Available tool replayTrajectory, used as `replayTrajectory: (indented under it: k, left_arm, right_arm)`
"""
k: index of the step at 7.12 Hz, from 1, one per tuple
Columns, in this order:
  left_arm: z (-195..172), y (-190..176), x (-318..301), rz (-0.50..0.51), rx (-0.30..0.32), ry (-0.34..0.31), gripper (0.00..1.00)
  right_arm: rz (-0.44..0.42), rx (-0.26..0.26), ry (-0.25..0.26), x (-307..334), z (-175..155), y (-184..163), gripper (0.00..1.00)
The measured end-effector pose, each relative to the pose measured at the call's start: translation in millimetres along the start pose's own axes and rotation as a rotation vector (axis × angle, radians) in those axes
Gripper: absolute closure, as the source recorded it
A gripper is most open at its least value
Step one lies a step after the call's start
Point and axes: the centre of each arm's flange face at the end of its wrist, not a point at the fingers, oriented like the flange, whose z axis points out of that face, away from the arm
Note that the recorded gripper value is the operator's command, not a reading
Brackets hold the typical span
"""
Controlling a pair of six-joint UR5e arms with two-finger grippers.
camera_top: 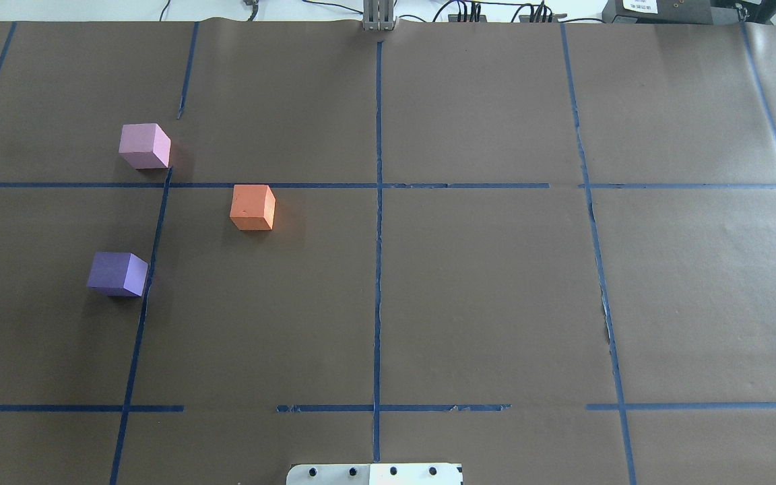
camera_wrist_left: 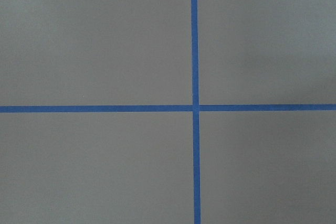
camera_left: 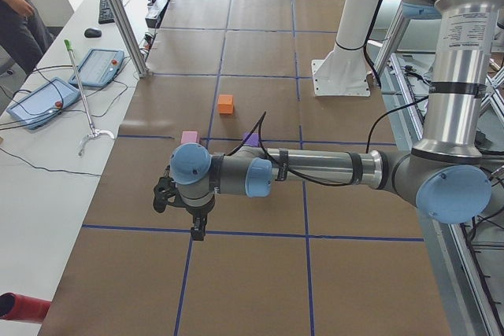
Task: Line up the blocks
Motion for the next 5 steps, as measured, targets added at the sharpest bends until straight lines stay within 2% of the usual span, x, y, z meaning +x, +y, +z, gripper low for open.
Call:
replayTrajectory:
  k: [5]
  left_arm:
    - [-5.4,-6.6,6.1,0.007,0.013,-0.003,0.00]
  right_arm:
    - [0.000,0.000,0.000,0.0,0.0,0.0,0.00]
